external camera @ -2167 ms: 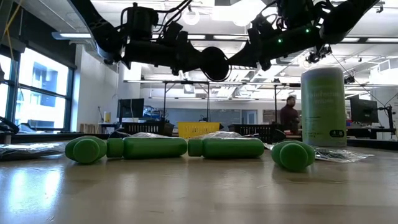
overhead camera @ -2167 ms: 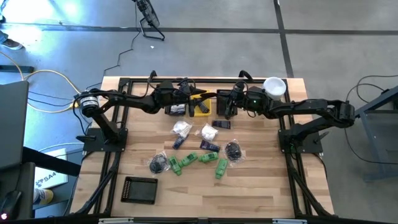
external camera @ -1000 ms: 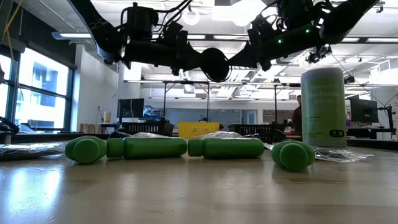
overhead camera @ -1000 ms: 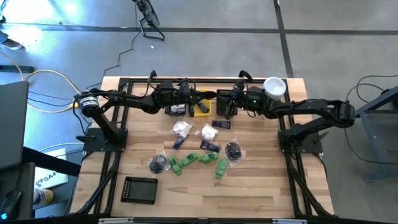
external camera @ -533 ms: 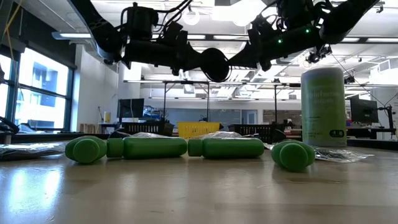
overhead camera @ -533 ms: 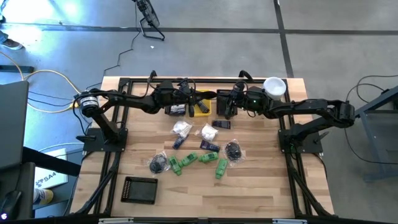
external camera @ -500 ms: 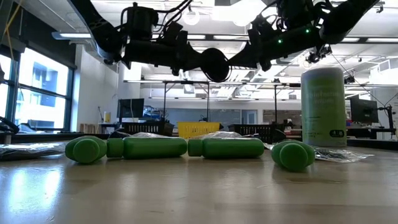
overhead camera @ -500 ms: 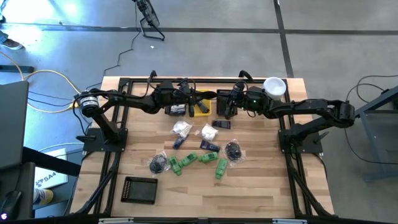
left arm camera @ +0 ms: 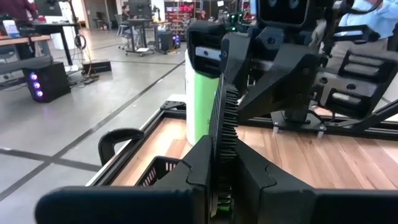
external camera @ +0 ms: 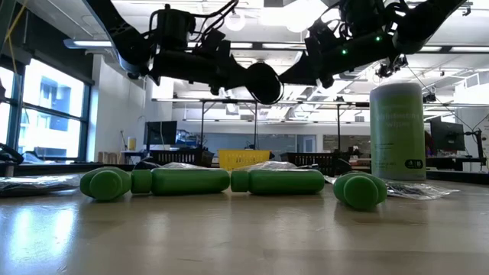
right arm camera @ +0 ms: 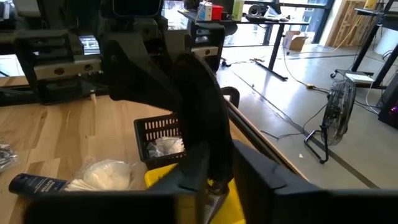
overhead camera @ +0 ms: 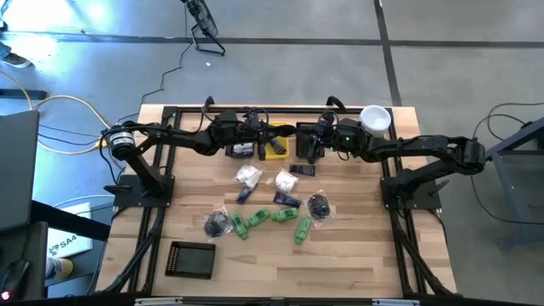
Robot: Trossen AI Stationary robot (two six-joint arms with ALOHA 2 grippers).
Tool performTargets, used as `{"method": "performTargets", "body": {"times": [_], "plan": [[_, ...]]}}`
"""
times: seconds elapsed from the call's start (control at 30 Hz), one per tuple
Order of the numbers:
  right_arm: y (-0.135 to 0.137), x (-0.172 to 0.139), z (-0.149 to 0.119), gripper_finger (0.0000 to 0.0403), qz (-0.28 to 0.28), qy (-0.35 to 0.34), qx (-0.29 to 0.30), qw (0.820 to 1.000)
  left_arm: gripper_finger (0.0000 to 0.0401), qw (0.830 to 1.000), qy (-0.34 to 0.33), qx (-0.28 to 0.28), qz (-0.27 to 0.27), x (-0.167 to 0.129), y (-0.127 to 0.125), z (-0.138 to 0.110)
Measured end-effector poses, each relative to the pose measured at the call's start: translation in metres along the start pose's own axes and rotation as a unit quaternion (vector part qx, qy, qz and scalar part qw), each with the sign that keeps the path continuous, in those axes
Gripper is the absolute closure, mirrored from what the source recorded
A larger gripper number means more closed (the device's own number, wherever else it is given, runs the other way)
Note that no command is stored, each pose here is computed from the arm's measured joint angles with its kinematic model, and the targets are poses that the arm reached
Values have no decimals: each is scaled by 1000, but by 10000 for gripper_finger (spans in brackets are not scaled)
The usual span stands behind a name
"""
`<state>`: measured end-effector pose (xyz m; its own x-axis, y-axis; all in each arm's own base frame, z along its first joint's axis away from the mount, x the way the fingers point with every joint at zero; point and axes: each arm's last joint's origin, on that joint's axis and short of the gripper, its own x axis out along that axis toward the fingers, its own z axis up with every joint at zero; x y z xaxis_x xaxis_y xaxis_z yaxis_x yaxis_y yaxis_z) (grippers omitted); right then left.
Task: Pick & Place Travel size toiletries
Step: Put the black hairbrush into the bottom black bin
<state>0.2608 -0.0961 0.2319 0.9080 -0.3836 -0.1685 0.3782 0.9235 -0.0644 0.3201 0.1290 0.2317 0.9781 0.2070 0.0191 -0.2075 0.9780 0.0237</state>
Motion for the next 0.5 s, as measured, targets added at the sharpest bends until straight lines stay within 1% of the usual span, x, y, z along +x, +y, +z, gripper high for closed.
{"method": "performTargets", "body": {"times": [0.13,0.2,0.27,0.37,0.43,0.5], "plan": [[-1,-5,3,258,0,4,-2,1000,370,1000,0,0,1,0,0,0],[-1,-11,7,225,-2,7,-16,1000,370,1000,0,0,1,0,0,1],[-3,-19,13,198,-23,5,-27,999,370,1000,3,-1,1,-3,0,5],[-7,-32,22,176,-67,0,-50,996,370,1000,23,-5,0,-11,-2,14],[-10,-38,26,172,-96,-1,-59,994,370,999,47,-10,-1,-19,-3,21],[-13,-42,30,172,-112,-8,-61,992,370,997,73,-21,-15,-29,-9,30]]}}
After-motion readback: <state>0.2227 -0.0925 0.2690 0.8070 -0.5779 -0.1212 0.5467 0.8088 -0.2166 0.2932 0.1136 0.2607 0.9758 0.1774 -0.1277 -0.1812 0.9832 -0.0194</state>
